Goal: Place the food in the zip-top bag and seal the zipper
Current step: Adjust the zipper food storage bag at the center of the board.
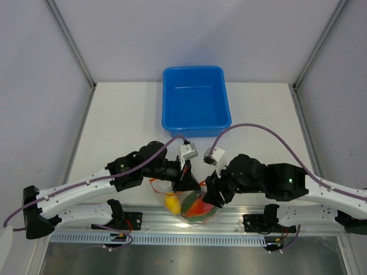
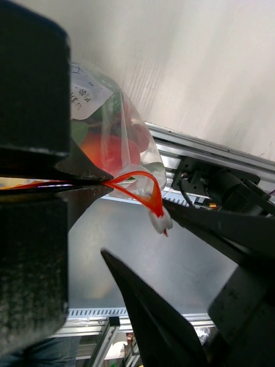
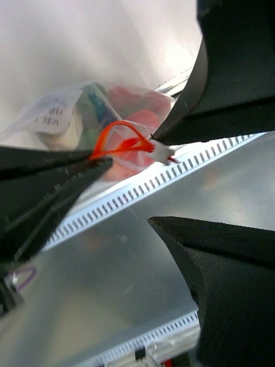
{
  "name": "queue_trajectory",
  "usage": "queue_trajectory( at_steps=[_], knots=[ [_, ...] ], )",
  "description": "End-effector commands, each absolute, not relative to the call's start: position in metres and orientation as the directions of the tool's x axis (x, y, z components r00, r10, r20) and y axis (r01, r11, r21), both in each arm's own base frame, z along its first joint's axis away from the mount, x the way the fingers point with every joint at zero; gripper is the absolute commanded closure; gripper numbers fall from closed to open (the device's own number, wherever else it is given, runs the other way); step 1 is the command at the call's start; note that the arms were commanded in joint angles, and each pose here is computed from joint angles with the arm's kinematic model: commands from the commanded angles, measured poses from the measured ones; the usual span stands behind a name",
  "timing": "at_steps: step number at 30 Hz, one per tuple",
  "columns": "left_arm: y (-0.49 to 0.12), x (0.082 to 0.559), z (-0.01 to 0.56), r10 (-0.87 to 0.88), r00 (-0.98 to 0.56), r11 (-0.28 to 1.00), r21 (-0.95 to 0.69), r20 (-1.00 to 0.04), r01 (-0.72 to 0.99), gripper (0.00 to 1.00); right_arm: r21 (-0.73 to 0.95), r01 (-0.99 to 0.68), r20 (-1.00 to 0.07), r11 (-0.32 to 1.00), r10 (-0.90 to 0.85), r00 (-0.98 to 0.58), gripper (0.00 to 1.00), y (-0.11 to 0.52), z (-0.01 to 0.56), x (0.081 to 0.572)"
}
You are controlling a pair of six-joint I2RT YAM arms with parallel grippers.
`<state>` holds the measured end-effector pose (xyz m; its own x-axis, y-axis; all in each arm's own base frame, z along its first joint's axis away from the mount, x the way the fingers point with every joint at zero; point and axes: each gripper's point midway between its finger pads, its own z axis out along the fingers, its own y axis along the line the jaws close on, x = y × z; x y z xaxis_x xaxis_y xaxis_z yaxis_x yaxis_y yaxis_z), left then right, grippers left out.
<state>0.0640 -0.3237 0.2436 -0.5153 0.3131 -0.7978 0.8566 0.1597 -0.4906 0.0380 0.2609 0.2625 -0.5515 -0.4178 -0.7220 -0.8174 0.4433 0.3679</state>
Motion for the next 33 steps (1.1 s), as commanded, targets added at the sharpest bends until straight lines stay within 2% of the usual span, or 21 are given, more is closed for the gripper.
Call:
queue_trajectory(
  at_steps=[1,6,12,13,15,27,32,33],
  knots=[
    [-0.328,0.063,0.268,0.268,-0.518,0.139,-0.5,-0.812,0.855,0.99,0.303,-0.811,-0.766,0.5,-0.378,-0.519,0.48,0.268,0.274,0.057],
    [-0.325,0.059,0.27,0.27,-0.515,0.123,-0.502,-0.813,0.856,0.99,0.248,-0.8,-0.779,0.547,-0.378,-0.5,0.56,0.267,0.271,0.07],
    [-0.314,0.047,0.268,0.288,-0.501,0.084,-0.5,-0.816,0.862,0.99,0.169,-0.782,-0.821,0.6,-0.354,-0.448,0.8,0.249,0.289,0.087],
    [-0.313,0.047,0.267,0.29,-0.499,0.083,-0.498,-0.816,0.863,1.0,0.166,-0.792,-0.823,0.588,-0.36,-0.44,0.9,0.248,0.291,0.086],
    [-0.31,0.045,0.264,0.302,-0.498,0.081,-0.499,-0.813,0.863,0.99,0.148,-0.822,-0.833,0.55,-0.378,-0.403,1.0,0.248,0.297,0.083],
    [-0.301,0.033,0.253,0.367,-0.498,0.059,-0.515,-0.785,0.855,0.99,0.169,-0.962,-0.767,0.215,-0.585,-0.265,1.0,0.267,0.299,0.036],
    [-0.298,0.036,0.244,0.376,-0.518,0.099,-0.522,-0.768,0.847,1.0,0.152,-0.965,-0.772,0.214,-0.584,-0.251,1.0,0.27,0.304,0.041],
    [-0.298,0.036,0.243,0.375,-0.525,0.11,-0.525,-0.764,0.844,1.0,0.137,-0.959,-0.778,0.247,-0.573,-0.259,0.75,0.27,0.304,0.047]
  ],
)
